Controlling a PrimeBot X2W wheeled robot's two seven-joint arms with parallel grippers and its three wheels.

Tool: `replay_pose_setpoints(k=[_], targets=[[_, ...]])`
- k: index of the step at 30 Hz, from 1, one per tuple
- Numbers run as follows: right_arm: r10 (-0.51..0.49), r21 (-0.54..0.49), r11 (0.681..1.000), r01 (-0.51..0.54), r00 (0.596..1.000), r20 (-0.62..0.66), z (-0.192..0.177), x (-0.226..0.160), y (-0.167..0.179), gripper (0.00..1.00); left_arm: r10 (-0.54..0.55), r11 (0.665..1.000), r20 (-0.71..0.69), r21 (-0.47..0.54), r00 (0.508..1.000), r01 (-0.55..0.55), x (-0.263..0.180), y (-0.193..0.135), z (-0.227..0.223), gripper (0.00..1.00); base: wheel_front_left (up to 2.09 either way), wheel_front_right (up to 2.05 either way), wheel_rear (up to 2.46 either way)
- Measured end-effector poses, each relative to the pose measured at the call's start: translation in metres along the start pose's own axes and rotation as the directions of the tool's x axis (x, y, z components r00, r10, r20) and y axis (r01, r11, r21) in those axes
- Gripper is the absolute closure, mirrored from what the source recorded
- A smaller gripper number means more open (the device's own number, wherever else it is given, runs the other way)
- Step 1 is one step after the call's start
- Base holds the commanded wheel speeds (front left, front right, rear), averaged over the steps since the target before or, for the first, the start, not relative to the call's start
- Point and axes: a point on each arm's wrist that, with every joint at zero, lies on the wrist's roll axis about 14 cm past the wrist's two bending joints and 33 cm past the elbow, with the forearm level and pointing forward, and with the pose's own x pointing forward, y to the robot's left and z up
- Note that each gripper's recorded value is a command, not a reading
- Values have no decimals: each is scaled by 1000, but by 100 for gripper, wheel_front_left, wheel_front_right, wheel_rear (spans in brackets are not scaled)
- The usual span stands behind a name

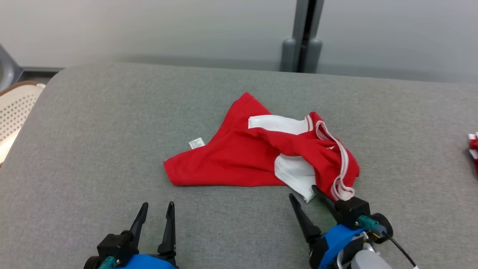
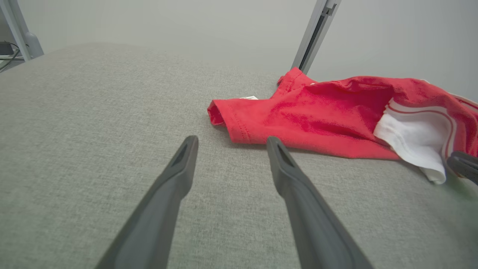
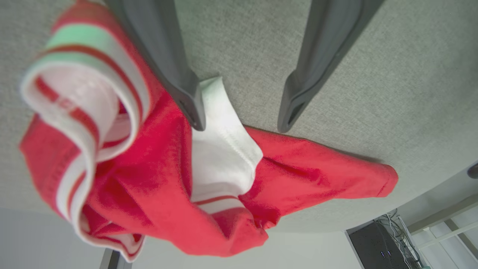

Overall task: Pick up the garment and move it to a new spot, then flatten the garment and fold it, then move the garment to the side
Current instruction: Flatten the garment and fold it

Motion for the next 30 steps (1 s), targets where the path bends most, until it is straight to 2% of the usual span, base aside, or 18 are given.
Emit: replay_pose_setpoints(k=[4,9,10,11,12,13,17,23,30], targets=[[-27,-22,999,25,993,-111,-30,12,-16,0,33,999,-19,-8,999,-33,0,10,-5,0,0,0,0],[-28,-44,999,21,987,-156,-42,27,-23,0,63,998,-39,-12,997,-63,1,19,-11,0,0,0,0],[-24,-44,999,18,987,-157,-43,29,-22,4,68,998,-43,-12,997,-69,1,21,-12,0,0,0,0],[-21,-45,999,14,987,-158,-44,30,-21,53,72,997,-45,-13,996,-73,0,22,-13,0,0,0,0],[-19,-45,999,12,988,-156,-44,31,-21,80,74,997,-45,-13,996,-75,1,23,-12,0,0,0,0],[-20,-46,999,13,988,-153,-43,31,-21,100,73,997,-43,-12,996,-74,2,23,-12,0,0,0,0],[-31,-60,998,24,993,-111,-30,30,-25,100,56,998,-30,-10,998,-57,8,18,-7,0,0,0,0],[-50,-83,995,54,997,52,21,27,-30,100,15,1000,-7,-7,1000,-15,13,6,0,0,0,0,0],[-122,-139,977,162,958,258,91,2,-58,100,-25,1000,10,-4,1000,25,10,-7,5,0,0,0,0]])
